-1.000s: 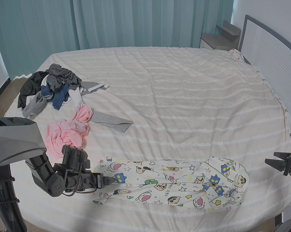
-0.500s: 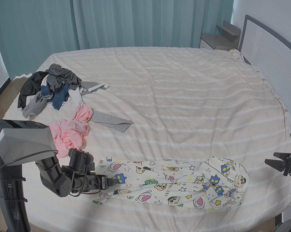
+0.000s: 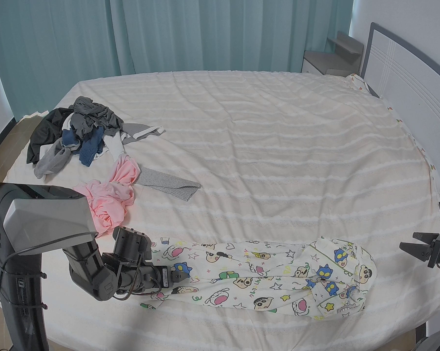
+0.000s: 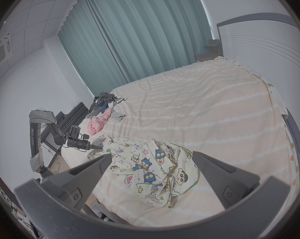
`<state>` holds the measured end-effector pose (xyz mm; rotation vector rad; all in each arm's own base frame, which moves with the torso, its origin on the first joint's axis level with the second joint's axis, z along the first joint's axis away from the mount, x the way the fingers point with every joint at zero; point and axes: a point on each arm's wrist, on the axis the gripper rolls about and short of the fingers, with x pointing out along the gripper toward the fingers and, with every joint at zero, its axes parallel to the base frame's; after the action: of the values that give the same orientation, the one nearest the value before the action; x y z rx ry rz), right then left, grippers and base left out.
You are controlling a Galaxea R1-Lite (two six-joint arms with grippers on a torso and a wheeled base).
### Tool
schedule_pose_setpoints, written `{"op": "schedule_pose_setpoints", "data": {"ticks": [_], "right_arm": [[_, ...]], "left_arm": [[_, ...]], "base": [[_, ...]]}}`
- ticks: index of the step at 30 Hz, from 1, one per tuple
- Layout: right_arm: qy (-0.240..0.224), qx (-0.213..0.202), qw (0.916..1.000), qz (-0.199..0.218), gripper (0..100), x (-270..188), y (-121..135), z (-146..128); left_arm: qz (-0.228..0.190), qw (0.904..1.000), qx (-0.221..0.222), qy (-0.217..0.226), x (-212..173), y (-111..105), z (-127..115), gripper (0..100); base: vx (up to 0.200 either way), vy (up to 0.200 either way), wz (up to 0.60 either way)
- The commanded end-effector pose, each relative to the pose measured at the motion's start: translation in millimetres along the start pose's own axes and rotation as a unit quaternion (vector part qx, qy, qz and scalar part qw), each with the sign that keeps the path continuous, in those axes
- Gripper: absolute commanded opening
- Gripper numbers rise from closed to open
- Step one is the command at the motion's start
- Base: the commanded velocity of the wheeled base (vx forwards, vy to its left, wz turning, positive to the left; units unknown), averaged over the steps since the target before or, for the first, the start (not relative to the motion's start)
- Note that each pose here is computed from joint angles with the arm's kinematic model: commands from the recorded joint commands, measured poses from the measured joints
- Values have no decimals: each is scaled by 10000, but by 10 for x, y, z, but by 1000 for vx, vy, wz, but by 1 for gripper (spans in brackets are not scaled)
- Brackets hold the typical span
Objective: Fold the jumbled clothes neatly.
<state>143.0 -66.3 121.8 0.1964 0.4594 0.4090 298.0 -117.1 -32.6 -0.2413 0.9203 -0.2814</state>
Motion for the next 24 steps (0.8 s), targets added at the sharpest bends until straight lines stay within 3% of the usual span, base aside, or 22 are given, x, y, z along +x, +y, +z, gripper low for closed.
{"op": "schedule_pose_setpoints", "data": {"ticks": [1,2,3,15,24], "right_arm": [[4,1,10000,9,100,3,-2,-1],[6,10,10000,3,100,3,-6,-3],[11,0,10000,2,100,7,-7,-2],[2,-4,10000,2,100,5,-8,-1],[-21,-26,10000,-4,100,7,-11,0]], "left_arm": [[-26,10000,29,40,20,-21,-22,100],[-24,10000,28,48,19,-20,-26,100],[-31,10000,27,43,21,-26,-24,0],[-15,9998,-137,123,24,-33,-70,0],[123,9994,-309,52,-66,103,-31,0]], "base": [[0,0,0],[0,0,0],[0,0,0],[0,0,0],[0,0,0]]}}
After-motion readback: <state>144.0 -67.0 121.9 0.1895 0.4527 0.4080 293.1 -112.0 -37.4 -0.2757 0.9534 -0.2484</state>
